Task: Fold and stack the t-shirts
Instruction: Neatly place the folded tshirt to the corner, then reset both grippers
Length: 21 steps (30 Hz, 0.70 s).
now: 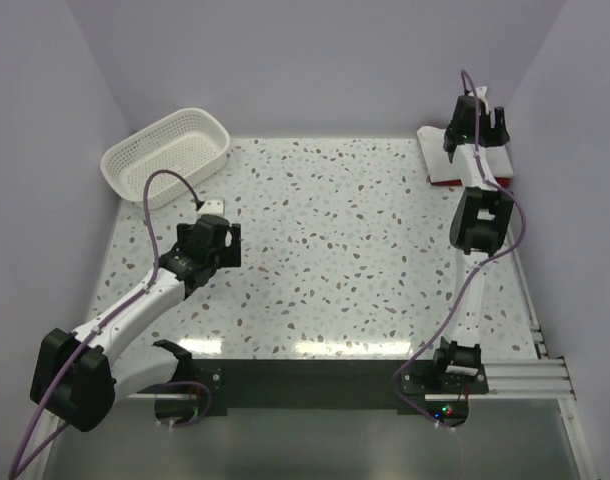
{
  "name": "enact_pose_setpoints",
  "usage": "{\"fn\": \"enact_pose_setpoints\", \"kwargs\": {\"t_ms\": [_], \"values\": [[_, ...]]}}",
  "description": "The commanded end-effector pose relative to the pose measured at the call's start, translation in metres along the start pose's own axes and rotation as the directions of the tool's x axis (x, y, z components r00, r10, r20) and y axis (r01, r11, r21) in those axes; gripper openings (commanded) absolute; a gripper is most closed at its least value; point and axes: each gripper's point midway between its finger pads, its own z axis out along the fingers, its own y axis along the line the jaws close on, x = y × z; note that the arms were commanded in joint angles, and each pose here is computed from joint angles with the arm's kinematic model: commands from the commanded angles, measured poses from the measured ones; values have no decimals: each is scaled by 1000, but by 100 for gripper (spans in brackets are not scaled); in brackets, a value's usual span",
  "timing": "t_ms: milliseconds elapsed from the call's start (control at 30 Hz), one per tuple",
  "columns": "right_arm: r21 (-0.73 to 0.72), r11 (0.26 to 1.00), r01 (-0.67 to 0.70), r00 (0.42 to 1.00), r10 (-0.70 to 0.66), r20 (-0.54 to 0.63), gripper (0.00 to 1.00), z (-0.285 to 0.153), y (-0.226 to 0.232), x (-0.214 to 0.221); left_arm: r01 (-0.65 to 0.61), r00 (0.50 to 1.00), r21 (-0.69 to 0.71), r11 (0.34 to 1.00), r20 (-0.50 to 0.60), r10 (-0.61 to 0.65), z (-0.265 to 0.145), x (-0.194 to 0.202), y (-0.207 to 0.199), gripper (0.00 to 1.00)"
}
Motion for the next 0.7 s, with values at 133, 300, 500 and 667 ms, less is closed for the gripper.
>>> {"fn": "enact_pose_setpoints", "kwargs": {"t_ms": [133,300,500,667], "values": [[-10,985,-170,980,170,103,94,-50,-44,-58,34,996,27,999,76,-36,-4,-28,-6,98],[-175,966,-188,966,214,142,99,-114,-34,-83,59,991,43,997,118,-64,-14,-39,-5,98],[-458,840,-292,915,384,120,98,-224,-41,-111,109,973,71,992,196,-121,-33,-57,0,98],[-621,691,-371,884,467,-7,99,-293,-69,-89,178,934,86,980,297,-196,-60,-74,15,98]]}}
